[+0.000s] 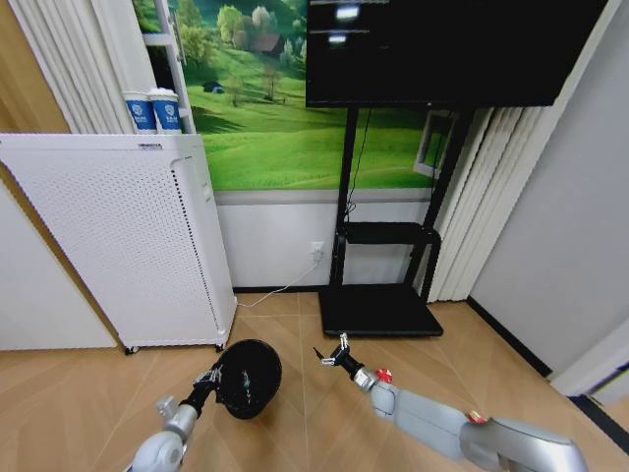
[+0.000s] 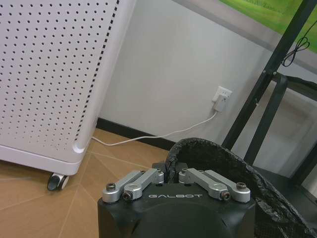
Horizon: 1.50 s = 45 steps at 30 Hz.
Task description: Pick up the trash bin and place the garbage on the floor into it.
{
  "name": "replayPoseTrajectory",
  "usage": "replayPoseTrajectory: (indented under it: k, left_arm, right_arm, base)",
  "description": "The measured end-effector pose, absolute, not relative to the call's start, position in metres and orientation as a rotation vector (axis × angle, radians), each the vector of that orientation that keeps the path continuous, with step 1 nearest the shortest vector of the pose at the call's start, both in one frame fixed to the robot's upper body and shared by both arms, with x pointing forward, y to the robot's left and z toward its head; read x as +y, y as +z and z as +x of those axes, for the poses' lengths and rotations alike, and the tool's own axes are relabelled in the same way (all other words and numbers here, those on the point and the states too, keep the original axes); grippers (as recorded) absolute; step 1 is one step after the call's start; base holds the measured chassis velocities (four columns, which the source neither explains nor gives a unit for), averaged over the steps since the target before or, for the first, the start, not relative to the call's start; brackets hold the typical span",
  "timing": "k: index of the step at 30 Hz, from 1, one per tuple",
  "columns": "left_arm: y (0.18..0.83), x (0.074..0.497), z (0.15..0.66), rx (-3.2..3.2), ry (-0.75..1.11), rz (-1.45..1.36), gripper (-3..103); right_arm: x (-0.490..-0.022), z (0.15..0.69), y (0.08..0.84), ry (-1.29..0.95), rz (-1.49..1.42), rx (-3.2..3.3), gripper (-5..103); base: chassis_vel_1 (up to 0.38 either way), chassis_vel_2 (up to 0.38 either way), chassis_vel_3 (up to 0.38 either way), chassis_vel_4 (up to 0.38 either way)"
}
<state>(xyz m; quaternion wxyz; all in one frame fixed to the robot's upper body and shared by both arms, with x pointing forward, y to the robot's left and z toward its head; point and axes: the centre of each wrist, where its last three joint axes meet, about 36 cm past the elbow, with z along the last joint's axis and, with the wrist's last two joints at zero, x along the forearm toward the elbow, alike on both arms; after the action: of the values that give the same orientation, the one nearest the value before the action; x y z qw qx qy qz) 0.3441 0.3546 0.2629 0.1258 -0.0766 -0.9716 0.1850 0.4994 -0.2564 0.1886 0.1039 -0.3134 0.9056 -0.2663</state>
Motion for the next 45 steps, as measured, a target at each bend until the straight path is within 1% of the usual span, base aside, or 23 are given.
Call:
replayPoseTrajectory:
  k: [8, 10, 11, 12, 21, 24, 31, 36, 39, 45]
  left_arm:
    - [0.267, 0.354, 0.335, -2.833, 0.549, -0.226, 7]
    - [0.267, 0.351, 0.333, -2.831, 0.554, -0.229, 7]
    - [0.266, 0.347, 0.329, -2.827, 0.558, -0.236, 7]
    - [0.266, 0.347, 0.329, -2.827, 0.558, -0.236, 7]
    - [0.261, 0.338, 0.318, -2.814, 0.562, -0.261, 7]
    - [0.26, 0.335, 0.312, -2.808, 0.569, -0.268, 7]
    - [0.263, 0.336, 0.3, -2.811, 0.564, -0.272, 7]
    - [0.274, 0.338, 0.279, -2.815, 0.57, -0.267, 7]
    - [0.279, 0.344, 0.255, -2.824, 0.561, -0.251, 7]
    - [0.281, 0.35, 0.227, -2.831, 0.567, -0.202, 7]
  right_arm:
    - [-0.238, 0.501, 0.187, -0.759, -0.953, 2.657, 100]
    - [-0.231, 0.499, 0.185, -0.747, -0.963, 2.654, 100]
    - [-0.217, 0.495, 0.183, -0.721, -0.973, 2.655, 100]
    - [-0.217, 0.495, 0.183, -0.721, -0.973, 2.655, 100]
    - [-0.177, 0.489, 0.177, -0.688, -1.007, 2.635, 100]
    - [-0.171, 0.487, 0.175, -0.689, -1.013, 2.626, 100]
    - [-0.17, 0.486, 0.178, -0.67, -0.978, 2.621, 100]
    - [-0.19, 0.481, 0.177, -0.706, -0.966, 2.622, 100]
    - [-0.203, 0.471, 0.168, -0.751, -0.955, 2.635, 100]
    - [-0.21, 0.453, 0.151, -0.805, -0.988, 2.646, 100]
  base:
    - [-0.137, -0.124, 0.145, 0.146]
    - [-0.234, -0.237, 0.232, 0.183]
    - [-0.264, -0.301, 0.267, 0.273]
    - [-0.264, -0.301, 0.267, 0.273]
    - [-0.376, -0.282, 0.362, 0.28]
    - [-0.332, -0.226, 0.293, 0.2]
    - [-0.043, -0.092, 0.043, 0.042]
    - [0.073, 0.083, -0.067, -0.048]
    - [0.034, 0.027, -0.013, -0.008]
    - [-0.026, -0.013, 0.001, 0.008]
